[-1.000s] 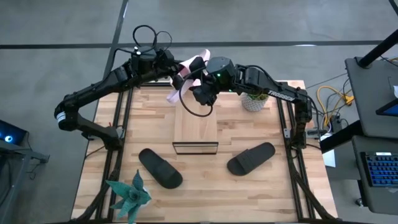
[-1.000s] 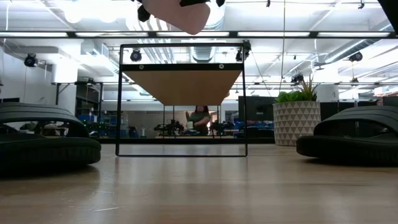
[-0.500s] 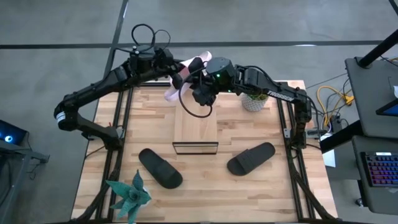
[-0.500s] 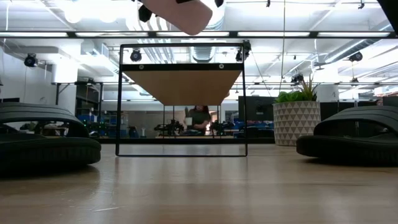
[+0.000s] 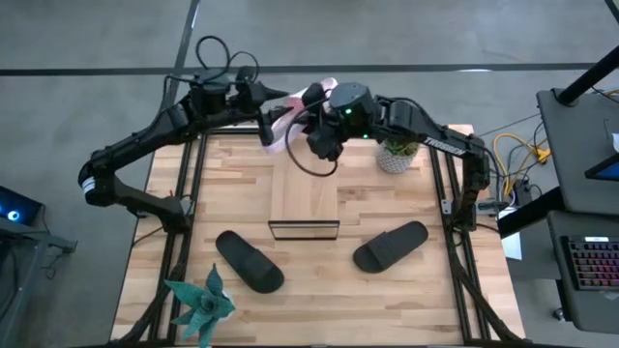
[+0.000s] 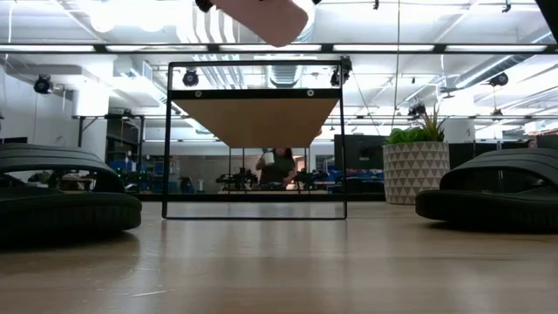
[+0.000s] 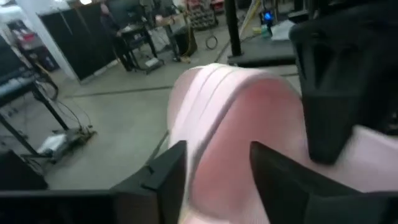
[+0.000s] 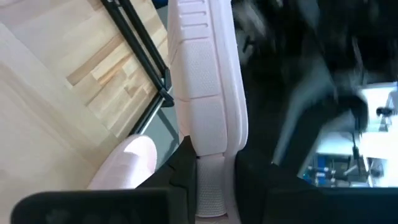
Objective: Pick and place slides into the shelf
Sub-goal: Put the pink slide on the shelf
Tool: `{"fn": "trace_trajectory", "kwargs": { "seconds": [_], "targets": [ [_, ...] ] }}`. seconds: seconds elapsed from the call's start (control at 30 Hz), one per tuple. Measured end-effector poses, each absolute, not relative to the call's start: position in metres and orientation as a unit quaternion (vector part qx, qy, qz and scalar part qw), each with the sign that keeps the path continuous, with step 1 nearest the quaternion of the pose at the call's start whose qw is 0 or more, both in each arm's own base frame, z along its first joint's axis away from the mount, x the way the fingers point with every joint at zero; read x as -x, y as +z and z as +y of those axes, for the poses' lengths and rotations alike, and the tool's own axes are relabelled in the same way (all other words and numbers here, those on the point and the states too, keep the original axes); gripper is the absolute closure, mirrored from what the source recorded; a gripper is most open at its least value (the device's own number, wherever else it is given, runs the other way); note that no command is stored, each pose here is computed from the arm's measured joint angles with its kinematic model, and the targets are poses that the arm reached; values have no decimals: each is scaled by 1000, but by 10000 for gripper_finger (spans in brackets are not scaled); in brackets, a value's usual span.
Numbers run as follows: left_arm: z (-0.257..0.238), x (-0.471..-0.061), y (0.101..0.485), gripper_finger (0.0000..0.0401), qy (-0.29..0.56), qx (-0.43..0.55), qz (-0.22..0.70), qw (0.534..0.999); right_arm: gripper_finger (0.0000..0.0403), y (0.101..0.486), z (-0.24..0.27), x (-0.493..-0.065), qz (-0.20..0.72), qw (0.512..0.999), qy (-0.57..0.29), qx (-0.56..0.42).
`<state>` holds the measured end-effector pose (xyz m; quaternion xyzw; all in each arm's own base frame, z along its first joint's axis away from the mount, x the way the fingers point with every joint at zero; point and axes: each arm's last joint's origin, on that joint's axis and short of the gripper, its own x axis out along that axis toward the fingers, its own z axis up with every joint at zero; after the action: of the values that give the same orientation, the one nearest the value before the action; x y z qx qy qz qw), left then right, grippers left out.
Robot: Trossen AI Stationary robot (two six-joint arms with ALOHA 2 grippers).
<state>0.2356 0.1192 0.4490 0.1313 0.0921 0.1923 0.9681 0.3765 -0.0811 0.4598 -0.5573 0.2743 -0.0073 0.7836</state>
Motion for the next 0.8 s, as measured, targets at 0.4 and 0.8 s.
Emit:
{"fn": "trace_trajectory", "kwargs": {
  "seconds": [0.4, 0.8],
  "targets": [
    [92, -181, 459, 191, 192, -212, 101, 953, 345, 484, -94, -332, 135, 873, 161, 441],
    [72, -148, 392, 191, 200, -272, 0, 941, 347, 475, -108, -319, -61, 837, 381, 389]
  ]
}}
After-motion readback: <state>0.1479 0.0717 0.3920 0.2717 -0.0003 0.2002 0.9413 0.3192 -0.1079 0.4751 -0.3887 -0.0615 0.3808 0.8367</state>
